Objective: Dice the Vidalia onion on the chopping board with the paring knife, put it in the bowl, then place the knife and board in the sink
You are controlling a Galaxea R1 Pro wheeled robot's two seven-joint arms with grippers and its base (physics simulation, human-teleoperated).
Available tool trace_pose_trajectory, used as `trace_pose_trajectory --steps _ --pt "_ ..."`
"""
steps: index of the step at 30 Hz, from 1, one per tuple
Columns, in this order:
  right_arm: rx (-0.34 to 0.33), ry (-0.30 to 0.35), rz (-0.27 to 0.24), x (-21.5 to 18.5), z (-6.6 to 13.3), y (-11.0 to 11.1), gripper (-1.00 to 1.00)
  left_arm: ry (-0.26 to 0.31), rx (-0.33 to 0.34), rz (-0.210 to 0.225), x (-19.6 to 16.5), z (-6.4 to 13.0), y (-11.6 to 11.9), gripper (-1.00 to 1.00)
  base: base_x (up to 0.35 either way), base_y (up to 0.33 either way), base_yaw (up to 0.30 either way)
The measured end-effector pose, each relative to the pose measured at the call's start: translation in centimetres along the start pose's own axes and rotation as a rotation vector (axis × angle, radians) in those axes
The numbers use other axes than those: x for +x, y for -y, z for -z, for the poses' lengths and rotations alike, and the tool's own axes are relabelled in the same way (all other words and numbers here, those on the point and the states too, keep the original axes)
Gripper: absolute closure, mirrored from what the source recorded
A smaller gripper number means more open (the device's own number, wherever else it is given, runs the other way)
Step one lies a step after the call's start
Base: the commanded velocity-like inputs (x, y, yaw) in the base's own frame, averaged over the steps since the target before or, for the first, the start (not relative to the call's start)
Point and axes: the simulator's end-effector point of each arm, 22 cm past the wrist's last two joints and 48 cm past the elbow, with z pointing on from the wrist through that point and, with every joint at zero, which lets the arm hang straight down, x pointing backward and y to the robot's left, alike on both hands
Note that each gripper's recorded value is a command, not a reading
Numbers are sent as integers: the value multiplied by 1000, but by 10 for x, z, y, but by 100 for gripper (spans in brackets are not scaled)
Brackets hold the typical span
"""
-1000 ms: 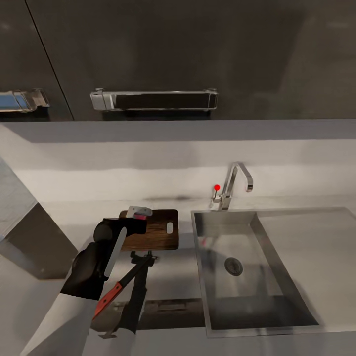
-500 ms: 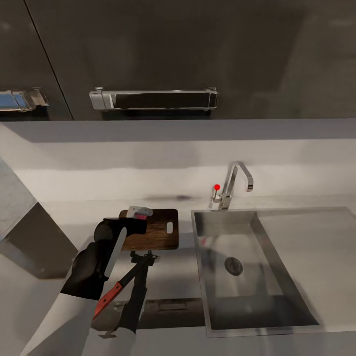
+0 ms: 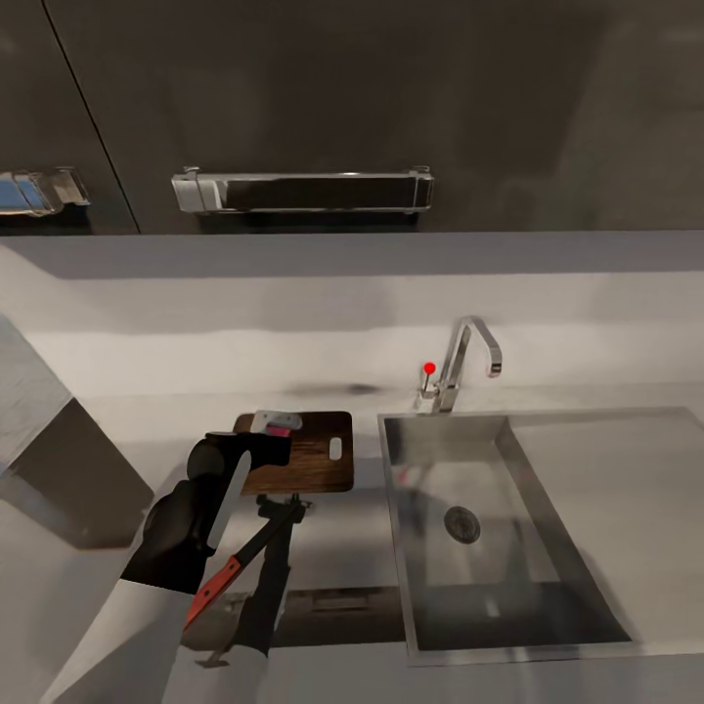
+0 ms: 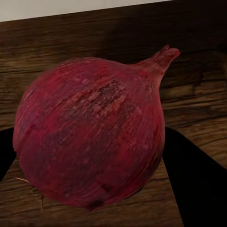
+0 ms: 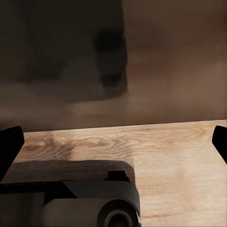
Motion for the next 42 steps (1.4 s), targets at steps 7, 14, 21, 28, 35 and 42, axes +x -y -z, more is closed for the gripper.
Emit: trace_pose_trajectory --steps 7,14,21,28,35,42 --pt "0 -11 1 5 0 0 -100 -14 1 1 6 -6 0 100 0 0 0" --pt "0 -23 2 9 1 0 -100 -26 3 3 11 -11 0 100 0 0 0" --pt "0 -29 2 12 1 0 -100 -32 4 4 14 -14 0 100 0 0 0" --pt "-1 -29 2 12 1 0 -100 -32 3 4 14 -14 0 100 0 0 0" --pt "-1 -31 2 13 1 0 -100 -30 4 5 14 -14 0 100 0 0 0" --pt "-1 -41 3 18 1 0 -100 -23 9 8 12 -15 1 100 0 0 0"
